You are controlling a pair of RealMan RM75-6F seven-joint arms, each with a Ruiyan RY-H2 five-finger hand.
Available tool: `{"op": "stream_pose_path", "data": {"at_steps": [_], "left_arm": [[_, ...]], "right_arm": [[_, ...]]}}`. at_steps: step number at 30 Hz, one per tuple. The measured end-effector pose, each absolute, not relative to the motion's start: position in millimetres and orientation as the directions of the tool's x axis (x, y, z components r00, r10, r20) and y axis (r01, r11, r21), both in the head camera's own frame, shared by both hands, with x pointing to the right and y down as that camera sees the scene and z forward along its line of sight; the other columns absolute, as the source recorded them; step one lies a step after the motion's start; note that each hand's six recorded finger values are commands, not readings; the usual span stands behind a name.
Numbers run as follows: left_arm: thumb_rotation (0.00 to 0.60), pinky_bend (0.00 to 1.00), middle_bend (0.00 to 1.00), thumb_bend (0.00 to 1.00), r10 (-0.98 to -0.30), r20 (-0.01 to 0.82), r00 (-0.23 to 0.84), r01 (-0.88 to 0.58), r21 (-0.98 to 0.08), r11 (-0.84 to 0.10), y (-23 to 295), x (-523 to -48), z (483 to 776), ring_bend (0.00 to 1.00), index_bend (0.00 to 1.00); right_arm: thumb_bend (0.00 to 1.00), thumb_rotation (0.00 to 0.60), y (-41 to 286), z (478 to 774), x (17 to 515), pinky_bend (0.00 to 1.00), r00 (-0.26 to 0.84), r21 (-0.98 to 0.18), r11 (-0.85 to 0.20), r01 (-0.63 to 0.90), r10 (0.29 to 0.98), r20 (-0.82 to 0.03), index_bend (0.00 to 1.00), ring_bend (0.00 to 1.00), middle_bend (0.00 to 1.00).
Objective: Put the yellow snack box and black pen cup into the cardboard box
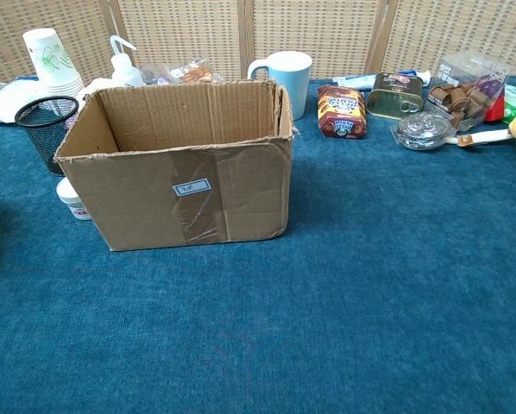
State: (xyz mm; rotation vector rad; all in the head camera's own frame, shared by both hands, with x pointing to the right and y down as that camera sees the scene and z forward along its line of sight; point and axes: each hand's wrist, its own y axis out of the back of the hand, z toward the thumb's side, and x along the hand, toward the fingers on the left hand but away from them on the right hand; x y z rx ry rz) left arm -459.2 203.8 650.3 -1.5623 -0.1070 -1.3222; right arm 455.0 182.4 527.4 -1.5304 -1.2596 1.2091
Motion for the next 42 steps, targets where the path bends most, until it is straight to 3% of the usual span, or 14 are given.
{"op": "stream_pose_path", "data": {"at_steps": [2, 4, 11, 20, 33, 39, 42], "left_arm": [[0.6, 0.45, 0.27, 0.02, -0.522, 0.753, 0.4, 0.637, -0.638, -0.433, 203.2, -456.3, 651.0, 0.18, 0.26], [0.6, 0.55, 0.39, 0.02, -0.523, 0.749, 0.407, 0.649, -0.64, -0.412, 204.8, -453.8, 653.9, 0.29, 0.36], [0.6, 0.67, 0.58, 0.04, -0.525, 0.745, 0.412, 0.656, -0.642, -0.396, 210.5, -446.7, 661.4, 0.47, 0.56], [0.6, 0.69, 0.58, 0.05, -0.629, 0.635, 0.448, 0.524, -0.757, -0.391, 186.8, -438.1, 629.9, 0.48, 0.57], [0.6, 0.7, 0.59, 0.05, -0.817, 0.363, 0.448, 0.15, -0.931, -0.332, 116.2, -396.3, 513.0, 0.49, 0.59], [0.6, 0.7, 0.59, 0.05, -0.849, 0.318, 0.421, -0.046, -0.928, -0.371, 82.0, -343.3, 459.4, 0.49, 0.59], [0.6, 0.7, 0.59, 0.05, -0.849, 0.332, 0.411, -0.093, -0.911, -0.401, 68.6, -321.9, 446.9, 0.49, 0.59]], "right_arm": [[0.0, 0.6, 182.0, 525.4, 455.1, 0.05, 0.048, -0.958, -0.178, 0.226, 0.984, -0.172, 0.07, 0.0, 0.0], [0.0, 0.6, 181.8, 523.8, 455.0, 0.05, 0.05, -0.958, -0.171, 0.229, 0.985, -0.164, 0.08, 0.0, 0.0], [0.0, 0.6, 182.0, 520.0, 455.4, 0.05, 0.051, -0.956, -0.159, 0.246, 0.987, -0.151, 0.08, 0.0, 0.0], [0.0, 0.6, 182.0, 520.0, 455.4, 0.05, 0.052, -0.954, -0.161, 0.253, 0.987, -0.153, 0.08, 0.0, 0.0], [0.0, 0.6, 183.2, 520.5, 452.8, 0.05, 0.059, -0.949, -0.17, 0.267, 0.985, -0.16, 0.08, 0.0, 0.0], [0.0, 0.6, 183.2, 520.4, 452.8, 0.05, 0.061, -0.947, -0.171, 0.271, 0.985, -0.161, 0.08, 0.0, 0.0], [0.0, 0.6, 183.4, 520.7, 452.0, 0.05, 0.064, -0.946, -0.174, 0.273, 0.985, -0.163, 0.08, 0.0, 0.0]]}}
